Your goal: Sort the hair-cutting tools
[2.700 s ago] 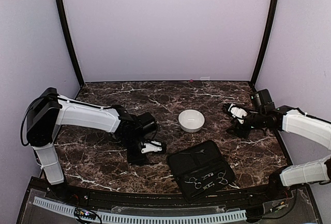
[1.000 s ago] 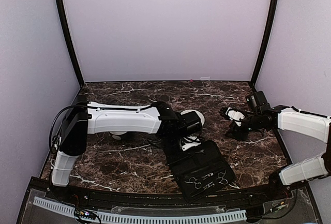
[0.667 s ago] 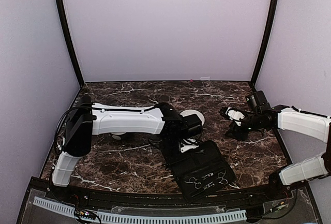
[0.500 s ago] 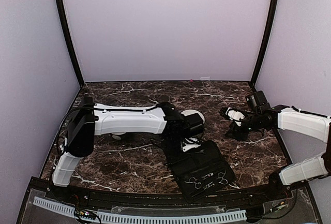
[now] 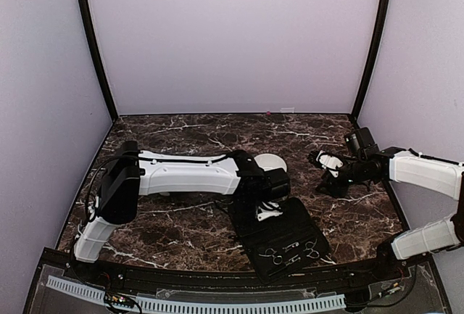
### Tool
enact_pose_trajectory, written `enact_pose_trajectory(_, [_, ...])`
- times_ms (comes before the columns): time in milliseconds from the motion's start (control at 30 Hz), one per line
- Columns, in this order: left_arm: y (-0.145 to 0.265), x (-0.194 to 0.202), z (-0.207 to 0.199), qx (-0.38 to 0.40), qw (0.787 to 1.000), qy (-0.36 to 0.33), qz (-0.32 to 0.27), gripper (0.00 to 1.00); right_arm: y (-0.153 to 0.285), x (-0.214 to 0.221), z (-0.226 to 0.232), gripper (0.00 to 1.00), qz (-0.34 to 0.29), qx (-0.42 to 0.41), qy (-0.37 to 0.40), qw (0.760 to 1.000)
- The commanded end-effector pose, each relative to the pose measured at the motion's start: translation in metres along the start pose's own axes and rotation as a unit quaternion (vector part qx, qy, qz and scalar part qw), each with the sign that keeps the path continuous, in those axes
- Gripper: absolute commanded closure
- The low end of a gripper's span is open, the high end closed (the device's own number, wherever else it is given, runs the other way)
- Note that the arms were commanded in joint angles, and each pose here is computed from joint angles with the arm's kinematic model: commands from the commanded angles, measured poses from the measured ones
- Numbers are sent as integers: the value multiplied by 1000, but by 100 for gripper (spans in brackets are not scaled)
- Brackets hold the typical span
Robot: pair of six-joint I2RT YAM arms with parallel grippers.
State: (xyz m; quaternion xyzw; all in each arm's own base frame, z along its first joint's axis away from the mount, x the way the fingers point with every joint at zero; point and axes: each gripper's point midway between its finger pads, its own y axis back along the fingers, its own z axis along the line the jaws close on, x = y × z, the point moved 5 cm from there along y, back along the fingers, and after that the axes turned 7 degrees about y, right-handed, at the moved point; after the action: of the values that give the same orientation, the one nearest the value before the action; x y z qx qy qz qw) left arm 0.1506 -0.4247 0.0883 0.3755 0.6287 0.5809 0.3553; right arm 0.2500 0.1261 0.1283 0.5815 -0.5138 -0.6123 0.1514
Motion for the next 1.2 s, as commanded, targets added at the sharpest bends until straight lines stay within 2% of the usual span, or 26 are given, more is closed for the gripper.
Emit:
enact_pose_trajectory(0, [2, 7, -10, 13, 1000, -15, 20, 100, 3, -10, -4, 52, -14, 4, 10, 1000])
enact_pose_trajectory(200, [1, -11, -15, 19, 1000, -19, -6, 100, 3, -10, -3, 52, -14, 2, 9, 1000])
enact_pose_trajectory(567, [-15, -32, -13, 14, 1000, -11, -7, 100, 4, -10, -3, 52, -14, 3, 10, 1000])
enact_pose_trajectory(1167, [-14, -84, -10, 44, 992, -5, -121, 99, 2, -9, -2, 52, -12, -2, 8, 1000])
